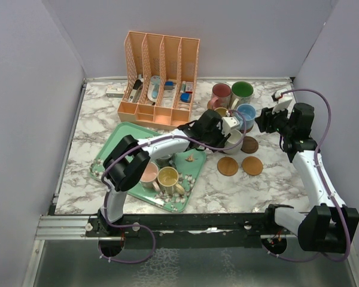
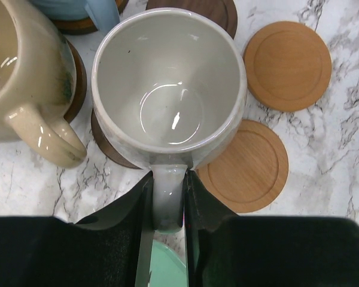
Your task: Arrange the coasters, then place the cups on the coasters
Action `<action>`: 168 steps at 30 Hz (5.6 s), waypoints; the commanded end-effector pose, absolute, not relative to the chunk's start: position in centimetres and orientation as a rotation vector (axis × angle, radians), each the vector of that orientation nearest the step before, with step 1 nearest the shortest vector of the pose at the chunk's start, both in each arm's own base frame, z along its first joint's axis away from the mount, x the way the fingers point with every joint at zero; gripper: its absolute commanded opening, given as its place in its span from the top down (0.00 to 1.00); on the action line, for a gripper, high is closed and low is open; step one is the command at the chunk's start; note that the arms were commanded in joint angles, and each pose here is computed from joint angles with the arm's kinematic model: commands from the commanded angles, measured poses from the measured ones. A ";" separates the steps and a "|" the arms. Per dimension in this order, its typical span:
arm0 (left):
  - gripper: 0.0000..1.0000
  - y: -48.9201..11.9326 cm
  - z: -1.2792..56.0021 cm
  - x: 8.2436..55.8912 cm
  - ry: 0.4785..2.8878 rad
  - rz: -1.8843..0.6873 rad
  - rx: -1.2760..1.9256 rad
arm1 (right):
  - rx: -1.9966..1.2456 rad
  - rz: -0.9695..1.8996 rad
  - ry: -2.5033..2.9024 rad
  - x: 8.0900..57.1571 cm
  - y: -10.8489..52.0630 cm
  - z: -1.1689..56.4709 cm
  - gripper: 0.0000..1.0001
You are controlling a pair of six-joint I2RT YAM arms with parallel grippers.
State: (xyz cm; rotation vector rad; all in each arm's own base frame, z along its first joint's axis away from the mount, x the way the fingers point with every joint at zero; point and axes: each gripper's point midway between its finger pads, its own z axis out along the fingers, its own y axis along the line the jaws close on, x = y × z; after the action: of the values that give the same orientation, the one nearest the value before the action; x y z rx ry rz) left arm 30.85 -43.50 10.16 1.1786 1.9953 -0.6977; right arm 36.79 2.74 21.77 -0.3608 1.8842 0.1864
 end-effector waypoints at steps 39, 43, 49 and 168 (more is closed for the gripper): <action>1.00 -54.7 14.2 34.0 1.835 -0.777 1.135 | 0.017 -0.032 1.926 38.0 -5.1 21.9 0.21; 1.00 -55.1 14.2 34.0 1.835 -0.767 1.132 | 0.010 -0.030 1.928 37.9 -5.1 21.8 0.21; 1.00 -55.3 14.2 34.4 1.843 -0.758 1.115 | 0.007 -0.028 1.926 37.9 -5.0 21.8 0.21; 0.31 -18.5 15.7 31.1 2.318 -0.263 1.082 | -0.327 0.263 1.968 37.0 0.6 20.6 0.21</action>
State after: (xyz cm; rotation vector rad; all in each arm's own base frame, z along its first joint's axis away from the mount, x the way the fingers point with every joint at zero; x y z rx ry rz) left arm 32.93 -21.08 17.10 1.1295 2.1959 -0.2595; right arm 37.11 0.29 19.79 -0.3026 1.9858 0.2429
